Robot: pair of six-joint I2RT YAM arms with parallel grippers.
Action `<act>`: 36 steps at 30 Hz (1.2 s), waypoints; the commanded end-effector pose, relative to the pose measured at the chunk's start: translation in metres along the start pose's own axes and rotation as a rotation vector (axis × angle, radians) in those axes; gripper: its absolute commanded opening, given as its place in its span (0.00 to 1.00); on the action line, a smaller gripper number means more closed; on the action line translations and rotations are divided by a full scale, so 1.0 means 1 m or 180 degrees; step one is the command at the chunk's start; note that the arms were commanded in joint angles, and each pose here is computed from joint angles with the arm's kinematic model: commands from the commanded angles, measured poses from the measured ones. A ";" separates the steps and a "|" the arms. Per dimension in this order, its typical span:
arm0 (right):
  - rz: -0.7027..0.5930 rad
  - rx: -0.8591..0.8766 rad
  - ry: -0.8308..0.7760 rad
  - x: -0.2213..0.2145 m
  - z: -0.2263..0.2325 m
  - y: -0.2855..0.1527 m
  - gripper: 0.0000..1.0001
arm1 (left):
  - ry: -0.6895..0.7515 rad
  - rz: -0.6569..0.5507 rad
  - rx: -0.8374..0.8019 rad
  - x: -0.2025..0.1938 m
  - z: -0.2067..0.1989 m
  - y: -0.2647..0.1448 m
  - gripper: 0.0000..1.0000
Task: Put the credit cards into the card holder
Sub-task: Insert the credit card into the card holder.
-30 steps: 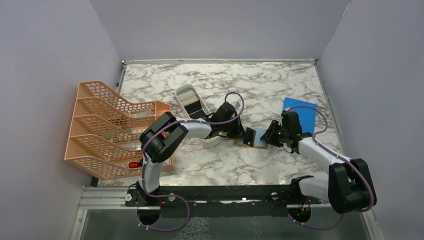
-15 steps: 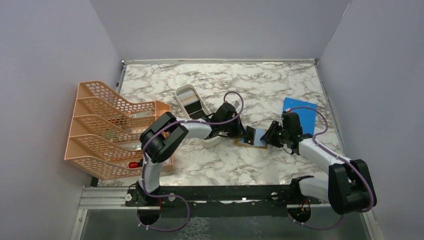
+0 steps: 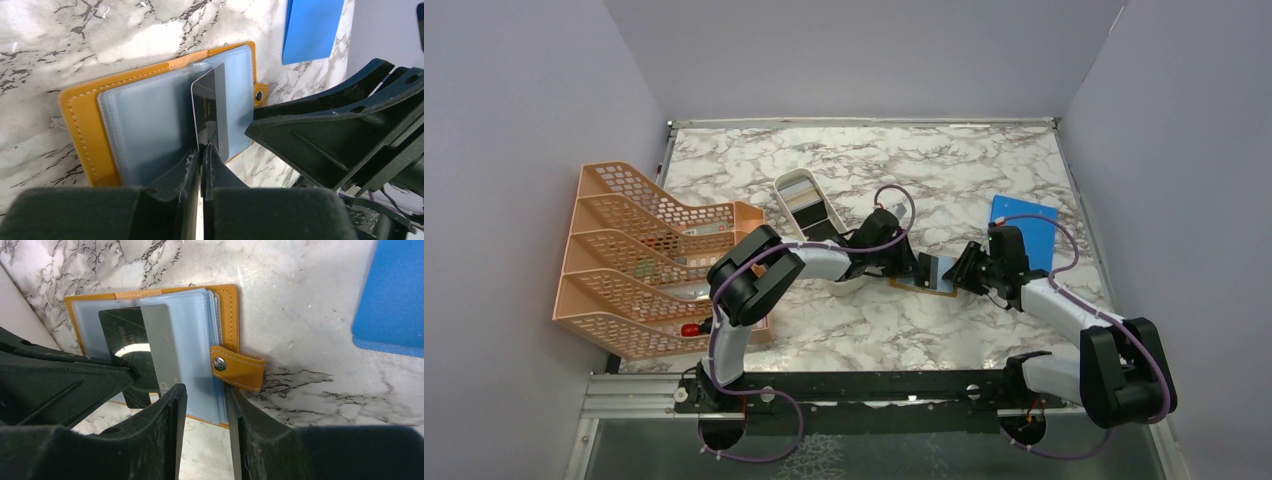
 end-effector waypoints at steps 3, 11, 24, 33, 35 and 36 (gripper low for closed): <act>0.0282 -0.0005 0.0086 -0.018 -0.006 0.001 0.40 | 0.0316 0.0032 0.0235 -0.002 0.003 0.004 0.15; 0.0267 -0.0002 0.0088 -0.017 -0.007 0.003 0.40 | 0.0486 -0.0013 0.0260 0.002 -0.002 0.006 0.30; 0.0253 0.0038 0.0087 -0.015 -0.005 0.005 0.40 | 0.0658 0.0047 0.0249 -0.006 -0.010 0.013 0.32; 0.0142 -0.0020 0.0020 -0.007 -0.002 0.000 0.40 | 0.0794 -0.0027 0.0384 0.000 -0.010 0.008 0.33; 0.0077 -0.0077 -0.0020 -0.002 -0.001 -0.001 0.40 | 0.0805 -0.0022 0.0361 0.001 -0.011 0.009 0.33; 0.0057 -0.0117 -0.0046 0.000 -0.001 -0.001 0.40 | 0.0808 -0.0013 0.0343 0.000 -0.013 0.009 0.33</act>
Point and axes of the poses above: each gripper's point midway between its finger pads, its own y axis out along the fingers, its own z axis along the line the jaws close on, x = y × z, the point moved 10 cm from there along -y, back along the fingers, and after that the axes turned 3 degrees about -y, right-handed, at the moved point
